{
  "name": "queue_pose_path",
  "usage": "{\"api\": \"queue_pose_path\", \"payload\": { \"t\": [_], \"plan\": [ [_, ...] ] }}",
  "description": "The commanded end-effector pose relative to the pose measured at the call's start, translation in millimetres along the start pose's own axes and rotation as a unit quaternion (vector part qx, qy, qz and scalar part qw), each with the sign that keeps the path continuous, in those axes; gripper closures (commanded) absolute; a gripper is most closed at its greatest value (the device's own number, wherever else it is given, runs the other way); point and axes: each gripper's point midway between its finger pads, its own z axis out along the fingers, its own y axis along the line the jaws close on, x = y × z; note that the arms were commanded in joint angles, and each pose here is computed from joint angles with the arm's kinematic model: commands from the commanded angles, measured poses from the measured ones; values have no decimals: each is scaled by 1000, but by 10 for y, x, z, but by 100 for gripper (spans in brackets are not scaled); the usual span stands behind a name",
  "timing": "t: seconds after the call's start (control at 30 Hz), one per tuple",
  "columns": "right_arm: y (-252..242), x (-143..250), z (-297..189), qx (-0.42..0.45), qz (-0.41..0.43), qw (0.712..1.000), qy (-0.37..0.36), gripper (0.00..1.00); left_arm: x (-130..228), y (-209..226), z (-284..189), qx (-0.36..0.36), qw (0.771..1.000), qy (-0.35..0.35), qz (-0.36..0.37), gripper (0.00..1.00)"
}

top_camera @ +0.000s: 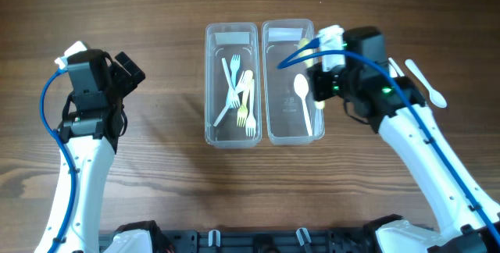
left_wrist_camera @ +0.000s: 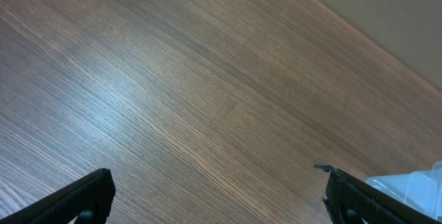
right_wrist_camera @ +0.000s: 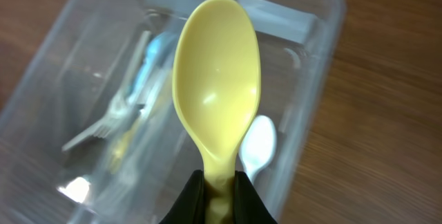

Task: Pack container
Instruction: 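Carry the yellow spoon into the right container and release it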

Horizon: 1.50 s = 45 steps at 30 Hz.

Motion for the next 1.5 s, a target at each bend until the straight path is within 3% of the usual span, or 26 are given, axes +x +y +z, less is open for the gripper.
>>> {"api": "queue_pose_path", "payload": {
  "t": [0.0,0.23,0.27,0.3,0.33,0.4,0.43,0.6,0.7,0.83,1.0,1.13,1.47],
  "plan": [
    [136,-48,126,-5,11,1000,0,96,-36,27,-18,-5,1000,-7,6,0],
    [163,131,513,-10,20,999,42,94,-36,27,-18,-5,1000,-7,6,0],
    [155,159,559,-9,21,999,48,88,-36,27,-18,-5,1000,-7,6,0],
    [150,174,587,-9,21,998,51,75,-36,27,-18,-5,1000,-7,6,0],
    [151,158,597,-10,21,999,48,48,-36,27,-18,-5,1000,-7,6,0],
    [167,59,535,-11,19,999,35,27,-36,27,-18,-5,1000,-7,6,0],
    [181,13,499,-14,18,999,29,25,-36,27,-18,-5,1000,-7,6,0],
    [193,-342,83,-4,-1,1000,-20,21,-36,27,-18,-5,1000,-7,6,0],
    [-16,-452,-214,51,3,998,-46,17,-36,27,-18,-5,1000,-7,6,0],
    [-383,-395,-571,144,3,988,-50,14,-36,27,-18,-5,1000,-7,6,0],
    [-639,-279,-1086,235,16,970,-61,1,-36,27,-18,-5,1000,-7,6,0],
    [-810,-260,-1456,297,42,950,-90,0,-36,27,-18,-5,1000,-7,6,0],
    [-1250,169,-1438,323,61,944,8,0,-36,27,-18,-5,1000,-7,6,0]
  ]
}}
